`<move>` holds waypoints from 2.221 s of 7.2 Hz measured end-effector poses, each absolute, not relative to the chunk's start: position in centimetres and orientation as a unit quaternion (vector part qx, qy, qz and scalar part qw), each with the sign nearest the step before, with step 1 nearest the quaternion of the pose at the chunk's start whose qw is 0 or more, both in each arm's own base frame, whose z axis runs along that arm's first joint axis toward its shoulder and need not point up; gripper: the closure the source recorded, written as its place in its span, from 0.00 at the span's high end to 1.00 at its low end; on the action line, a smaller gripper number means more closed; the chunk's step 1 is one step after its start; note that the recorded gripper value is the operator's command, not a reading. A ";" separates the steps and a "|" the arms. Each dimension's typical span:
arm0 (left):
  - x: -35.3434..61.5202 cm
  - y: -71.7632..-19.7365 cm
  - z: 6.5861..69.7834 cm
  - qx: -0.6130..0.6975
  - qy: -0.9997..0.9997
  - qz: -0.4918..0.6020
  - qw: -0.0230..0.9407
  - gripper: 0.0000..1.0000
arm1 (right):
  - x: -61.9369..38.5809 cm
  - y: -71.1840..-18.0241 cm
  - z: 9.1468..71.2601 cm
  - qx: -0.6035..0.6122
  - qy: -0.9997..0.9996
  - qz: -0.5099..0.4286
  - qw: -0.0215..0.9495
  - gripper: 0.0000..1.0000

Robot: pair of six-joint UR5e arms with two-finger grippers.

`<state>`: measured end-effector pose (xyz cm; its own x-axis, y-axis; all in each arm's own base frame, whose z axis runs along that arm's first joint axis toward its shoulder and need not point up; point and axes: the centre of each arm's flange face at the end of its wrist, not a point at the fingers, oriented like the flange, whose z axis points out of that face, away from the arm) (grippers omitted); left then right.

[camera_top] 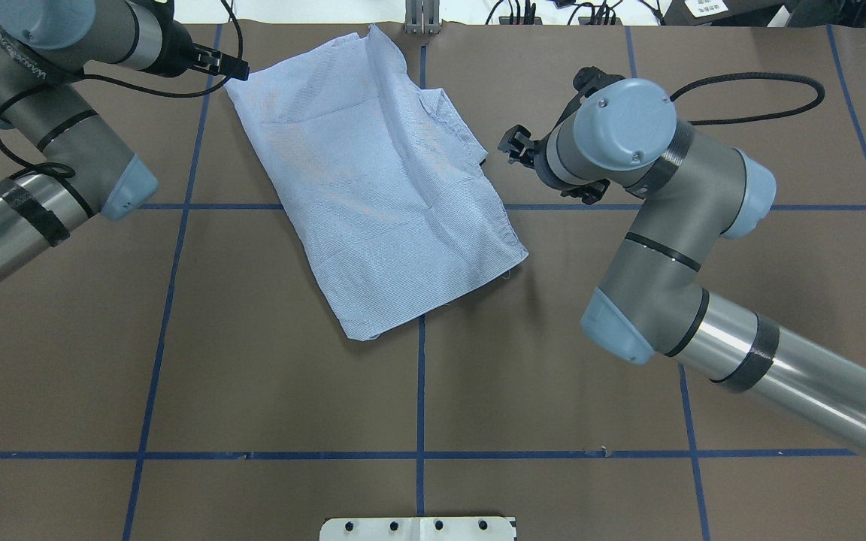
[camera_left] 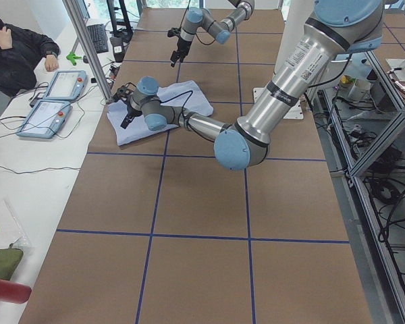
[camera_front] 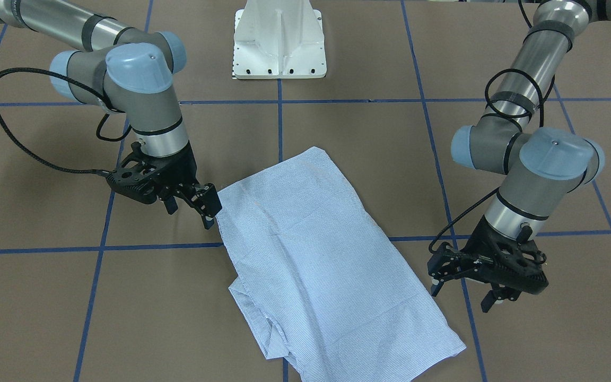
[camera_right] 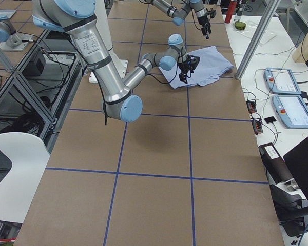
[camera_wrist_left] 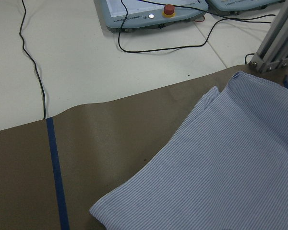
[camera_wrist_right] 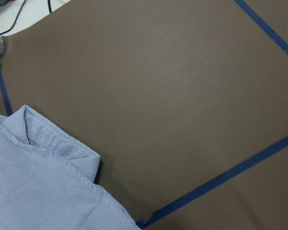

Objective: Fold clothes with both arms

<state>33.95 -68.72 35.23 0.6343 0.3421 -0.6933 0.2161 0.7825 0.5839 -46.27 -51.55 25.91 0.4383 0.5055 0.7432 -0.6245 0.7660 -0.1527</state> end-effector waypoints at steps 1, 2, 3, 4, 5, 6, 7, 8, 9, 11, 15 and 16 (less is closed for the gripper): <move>33.6 -68.1 35.3 0.329 0.429 0.038 0.840 1.00 | -48.6 -49.6 26.1 0.069 -0.392 0.356 0.845 0.99; 33.4 -67.7 35.3 0.331 0.430 0.039 0.839 1.00 | -50.7 -47.6 26.4 0.071 -0.378 0.367 0.847 0.99; 33.4 -67.4 35.4 0.331 0.431 0.039 0.839 1.00 | -52.6 -45.8 26.6 0.074 -0.371 0.375 0.846 0.99; 33.3 -67.1 35.5 0.331 0.431 0.040 0.838 1.00 | -54.2 -44.3 26.8 0.076 -0.368 0.379 0.846 0.99; 33.3 -66.8 35.8 0.331 0.431 0.040 0.839 1.00 | -55.4 -43.2 27.1 0.081 -0.365 0.382 0.845 0.99; 33.1 -66.4 36.1 0.331 0.431 0.041 0.839 1.00 | -56.3 -42.3 27.2 0.084 -0.365 0.386 0.843 0.98; 33.0 -66.0 36.2 0.331 0.432 0.042 0.838 1.00 | -56.9 -41.7 27.3 0.084 -0.365 0.389 0.842 0.98; 33.0 -65.9 36.2 0.332 0.433 0.042 0.837 1.00 | -57.4 -41.4 27.7 0.086 -0.361 0.391 0.842 0.98; 33.0 -65.8 36.2 0.331 0.433 0.042 0.837 1.00 | -57.9 -41.5 28.3 0.092 -0.355 0.394 0.843 0.98; 33.0 -65.7 36.2 0.332 0.433 0.043 0.837 1.00 | -58.6 -41.9 29.1 0.098 -0.345 0.396 0.845 0.98; 32.8 -65.6 36.3 0.332 0.433 0.043 0.837 1.00 | -60.7 -43.1 28.5 0.126 -0.335 0.405 0.841 0.83; 32.9 -65.5 36.3 0.332 0.433 0.043 0.837 1.00 | -61.0 -43.1 28.5 0.128 -0.333 0.405 0.842 0.62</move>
